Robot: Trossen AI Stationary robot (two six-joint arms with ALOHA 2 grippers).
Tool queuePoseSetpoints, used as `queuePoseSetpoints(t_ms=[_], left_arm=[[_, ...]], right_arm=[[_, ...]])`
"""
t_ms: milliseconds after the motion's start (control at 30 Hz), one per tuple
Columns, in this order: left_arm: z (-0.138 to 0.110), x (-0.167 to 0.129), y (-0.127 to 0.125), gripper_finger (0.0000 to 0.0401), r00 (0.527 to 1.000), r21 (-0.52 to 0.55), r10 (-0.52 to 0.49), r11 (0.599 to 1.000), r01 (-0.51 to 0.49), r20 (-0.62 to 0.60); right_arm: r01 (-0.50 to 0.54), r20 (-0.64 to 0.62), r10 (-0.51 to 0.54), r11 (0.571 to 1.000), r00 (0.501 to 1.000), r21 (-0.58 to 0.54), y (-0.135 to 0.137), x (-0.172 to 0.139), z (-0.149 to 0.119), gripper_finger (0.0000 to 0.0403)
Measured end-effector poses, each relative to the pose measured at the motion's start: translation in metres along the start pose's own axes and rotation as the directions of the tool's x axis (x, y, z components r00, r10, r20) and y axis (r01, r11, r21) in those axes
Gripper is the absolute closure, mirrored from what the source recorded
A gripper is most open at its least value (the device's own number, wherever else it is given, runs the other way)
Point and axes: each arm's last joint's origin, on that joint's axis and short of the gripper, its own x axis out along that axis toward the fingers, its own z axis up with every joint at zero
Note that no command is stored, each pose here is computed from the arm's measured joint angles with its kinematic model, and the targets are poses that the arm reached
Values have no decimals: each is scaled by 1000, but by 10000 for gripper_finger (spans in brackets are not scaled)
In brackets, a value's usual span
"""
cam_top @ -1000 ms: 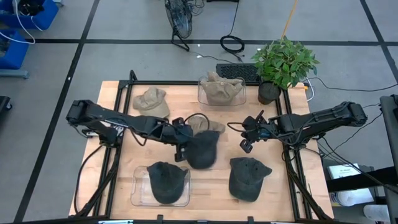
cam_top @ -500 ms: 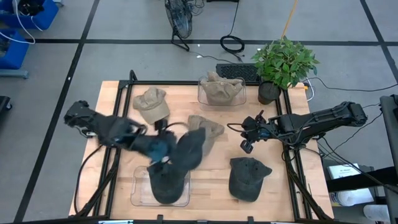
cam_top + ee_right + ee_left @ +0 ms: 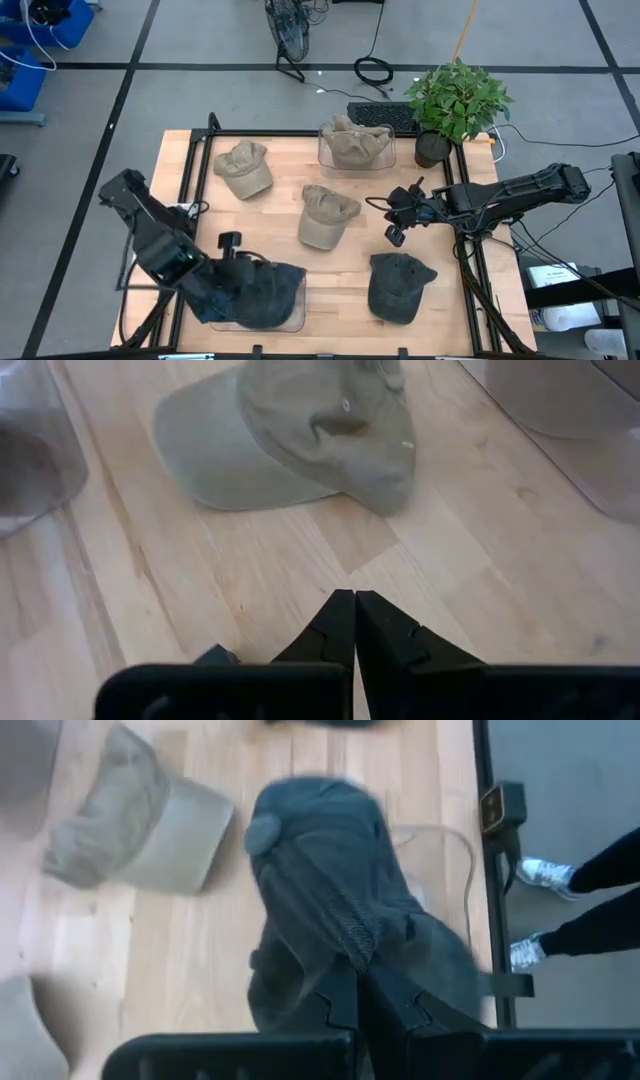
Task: Pick & Place hat
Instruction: Put the black cap into the bottom transparent bin
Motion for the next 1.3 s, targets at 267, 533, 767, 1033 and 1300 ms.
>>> queuePoseSetpoints(t_ms=[267,533,767,1033,1300], left_arm=[[-20,54,-20,396,994,-12,31,999,-32,-102],[-39,83,-21,388,983,-152,88,982,-113,-162],[-48,84,-13,315,958,-287,164,930,-231,-237],[-51,82,-8,186,929,-363,142,892,-270,-341],[-44,63,7,91,942,-475,96,844,-248,-322]], right_arm=[[-27,34,27,1000,999,11,3,0,3,403],[-27,34,27,1000,999,13,3,0,3,403],[-27,34,27,1000,999,11,3,0,3,403],[-26,34,27,1000,999,-12,3,0,3,403],[-27,32,28,999,999,-40,3,0,3,403]])
